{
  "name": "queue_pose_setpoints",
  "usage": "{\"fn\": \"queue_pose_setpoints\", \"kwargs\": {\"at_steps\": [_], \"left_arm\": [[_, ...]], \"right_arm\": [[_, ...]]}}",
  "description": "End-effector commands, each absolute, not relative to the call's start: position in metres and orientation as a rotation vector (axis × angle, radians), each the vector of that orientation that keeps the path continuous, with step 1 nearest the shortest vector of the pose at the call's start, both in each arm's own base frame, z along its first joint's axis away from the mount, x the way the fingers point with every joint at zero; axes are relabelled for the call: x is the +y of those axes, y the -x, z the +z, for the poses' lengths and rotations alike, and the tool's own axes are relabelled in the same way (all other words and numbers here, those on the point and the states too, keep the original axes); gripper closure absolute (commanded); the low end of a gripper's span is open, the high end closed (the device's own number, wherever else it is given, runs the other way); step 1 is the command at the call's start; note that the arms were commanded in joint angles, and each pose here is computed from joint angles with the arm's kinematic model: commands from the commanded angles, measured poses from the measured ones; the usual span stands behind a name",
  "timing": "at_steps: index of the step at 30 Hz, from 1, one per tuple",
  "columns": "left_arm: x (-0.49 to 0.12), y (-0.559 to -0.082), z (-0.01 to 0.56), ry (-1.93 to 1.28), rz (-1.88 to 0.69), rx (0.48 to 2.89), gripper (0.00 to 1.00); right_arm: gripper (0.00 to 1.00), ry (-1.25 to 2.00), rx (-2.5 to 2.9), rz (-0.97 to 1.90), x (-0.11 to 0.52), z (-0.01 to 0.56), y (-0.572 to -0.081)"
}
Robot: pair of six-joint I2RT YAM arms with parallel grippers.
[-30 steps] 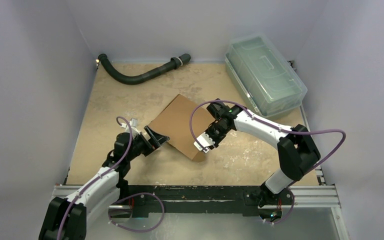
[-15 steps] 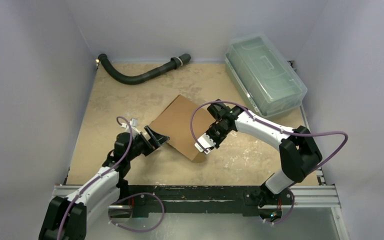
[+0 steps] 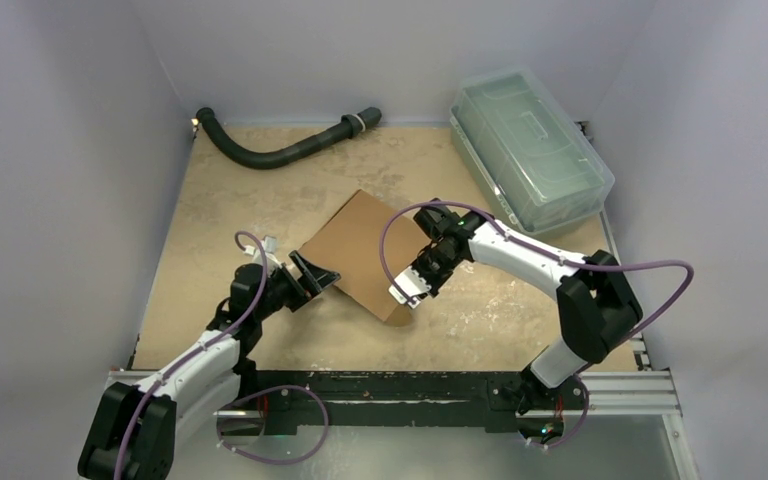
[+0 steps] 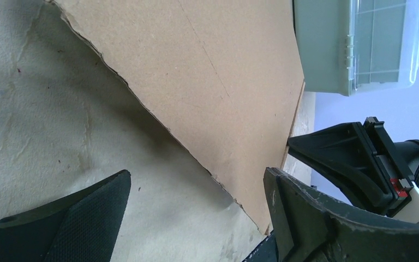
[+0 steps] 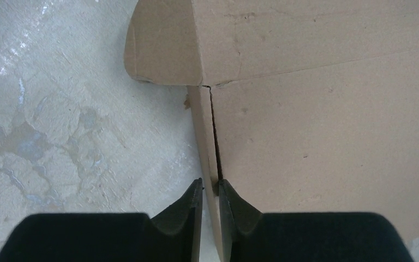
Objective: Fold the paper box
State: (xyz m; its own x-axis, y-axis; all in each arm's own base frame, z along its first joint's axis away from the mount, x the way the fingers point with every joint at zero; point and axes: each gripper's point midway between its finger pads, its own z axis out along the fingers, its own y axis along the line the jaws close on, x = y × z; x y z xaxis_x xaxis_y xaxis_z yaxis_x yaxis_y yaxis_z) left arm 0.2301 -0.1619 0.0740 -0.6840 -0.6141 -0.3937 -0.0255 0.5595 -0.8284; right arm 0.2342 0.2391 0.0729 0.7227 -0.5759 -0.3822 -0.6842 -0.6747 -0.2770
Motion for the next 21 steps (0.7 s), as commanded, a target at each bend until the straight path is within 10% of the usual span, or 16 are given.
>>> {"fn": "queue_pose_setpoints", "kwargs": {"at_steps": [1,14,21], "left_arm": [[-0.163,-0.233,0.081,0.499,-1.134,2.07,0.09],[-0.164,-0.233,0.085,0.494,-1.143,2.063,0.1],[-0.164,-0.233,0.088,0.493,-1.144,2.059,0.1]], "right_arm": [[0.82,2.596,1.011,0.45,0.232,0.061,-0.222],[0.83,2.633,0.99,0.378,0.237,0.049,-0.219],[1.0,2.56,0.964,0.355,0.244,0.059,-0.219]]}}
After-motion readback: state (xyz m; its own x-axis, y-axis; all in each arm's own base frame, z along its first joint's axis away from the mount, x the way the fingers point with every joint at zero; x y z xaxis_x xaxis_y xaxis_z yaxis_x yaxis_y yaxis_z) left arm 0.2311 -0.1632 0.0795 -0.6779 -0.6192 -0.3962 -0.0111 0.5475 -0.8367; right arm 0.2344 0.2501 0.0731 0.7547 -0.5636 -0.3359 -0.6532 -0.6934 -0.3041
